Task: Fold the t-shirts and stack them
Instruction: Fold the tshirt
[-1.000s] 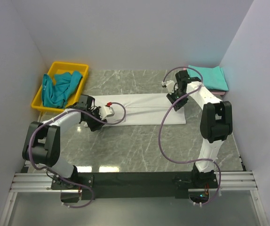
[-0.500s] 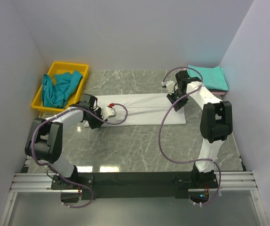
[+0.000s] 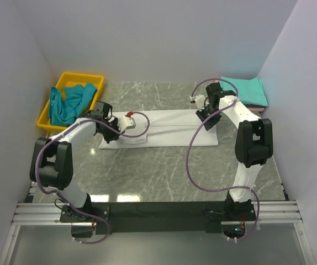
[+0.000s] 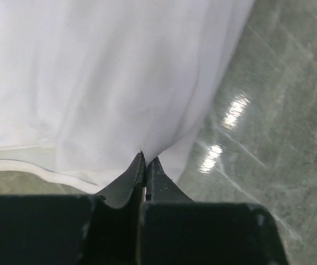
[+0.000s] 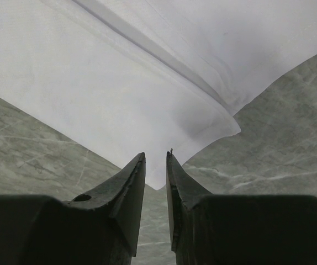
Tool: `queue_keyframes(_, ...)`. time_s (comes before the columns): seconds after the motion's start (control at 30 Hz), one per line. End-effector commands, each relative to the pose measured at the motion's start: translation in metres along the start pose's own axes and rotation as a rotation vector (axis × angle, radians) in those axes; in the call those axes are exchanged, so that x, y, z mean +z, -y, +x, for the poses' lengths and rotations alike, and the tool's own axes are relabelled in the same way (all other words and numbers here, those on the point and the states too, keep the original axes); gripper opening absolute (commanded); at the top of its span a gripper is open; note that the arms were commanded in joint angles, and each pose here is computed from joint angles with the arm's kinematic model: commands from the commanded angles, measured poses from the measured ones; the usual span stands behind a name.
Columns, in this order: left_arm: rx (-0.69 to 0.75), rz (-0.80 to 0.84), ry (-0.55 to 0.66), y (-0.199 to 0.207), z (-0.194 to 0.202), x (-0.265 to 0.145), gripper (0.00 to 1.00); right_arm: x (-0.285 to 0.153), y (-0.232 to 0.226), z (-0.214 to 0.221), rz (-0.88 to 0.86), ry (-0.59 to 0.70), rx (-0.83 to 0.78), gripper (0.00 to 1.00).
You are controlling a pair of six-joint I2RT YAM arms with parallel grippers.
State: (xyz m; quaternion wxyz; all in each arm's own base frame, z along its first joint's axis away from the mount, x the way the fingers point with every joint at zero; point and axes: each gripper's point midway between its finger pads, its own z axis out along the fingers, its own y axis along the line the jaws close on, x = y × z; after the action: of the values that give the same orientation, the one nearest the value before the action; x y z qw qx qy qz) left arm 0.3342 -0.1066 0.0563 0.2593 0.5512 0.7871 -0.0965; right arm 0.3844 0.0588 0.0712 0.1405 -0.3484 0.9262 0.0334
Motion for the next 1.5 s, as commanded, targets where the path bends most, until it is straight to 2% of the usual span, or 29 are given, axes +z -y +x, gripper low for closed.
queue_keyframes(0.0, -0.014, -0.062, 0.113, -0.039, -0.037, -0.021, 0.01, -0.010, 0.004, -0.003, 0.022, 0.021, -0.011, 0.29)
queue_keyframes(0.13, -0.061, -0.120, 0.163, -0.081, -0.059, -0.025, 0.01, -0.007, 0.005, -0.004, 0.021, 0.021, -0.008, 0.29)
queue_keyframes(0.3, -0.103, -0.143, 0.191, -0.119, -0.076, -0.006, 0.02, -0.004, 0.005, -0.005, 0.014, 0.015, -0.006, 0.29)
queue_keyframes(0.33, -0.119, -0.135, 0.184, -0.123, -0.073, 0.005, 0.05, -0.004, 0.005, -0.004, 0.014, 0.013, -0.006, 0.30)
queue_keyframes(0.43, -0.153, -0.162, 0.195, -0.141, -0.078, 0.014, 0.21, -0.005, 0.005, -0.003, 0.011, 0.010, -0.002, 0.31)
queue_keyframes(0.5, -0.170, -0.201, 0.210, -0.151, -0.081, 0.013, 0.28, -0.006, 0.004, -0.004, 0.011, 0.013, -0.001, 0.31)
queue_keyframes(0.67, -0.194, -0.338, 0.248, -0.176, -0.087, -0.001, 0.35, -0.005, 0.001, -0.008, -0.010, 0.024, 0.018, 0.31)
queue_keyframes(0.83, -0.267, -0.376, 0.282, -0.169, -0.084, -0.027, 0.40, -0.008, -0.003, -0.022, -0.028, 0.056, 0.042, 0.31)
queue_keyframes(0.97, -0.367, -0.311, 0.304, -0.148, -0.083, -0.030, 0.40, 0.000, -0.006, -0.042, -0.058, 0.077, 0.068, 0.29)
queue_keyframes(1.03, -0.419, -0.241, 0.333, -0.132, -0.087, -0.024, 0.39, 0.000, -0.004, -0.060, -0.057, 0.112, 0.086, 0.28)
queue_keyframes(1.13, -0.543, -0.176, 0.376, -0.122, -0.098, -0.010, 0.38, 0.015, -0.005, -0.074, -0.091, 0.099, 0.110, 0.26)
queue_keyframes(1.3, -0.656, -0.051, 0.437, -0.106, -0.125, 0.012, 0.38, 0.047, -0.004, -0.074, -0.104, 0.046, 0.158, 0.25)
queue_keyframes(1.47, -0.807, 0.027, 0.391, -0.095, -0.131, 0.053, 0.39, 0.069, 0.004, -0.057, -0.052, -0.033, 0.199, 0.24)
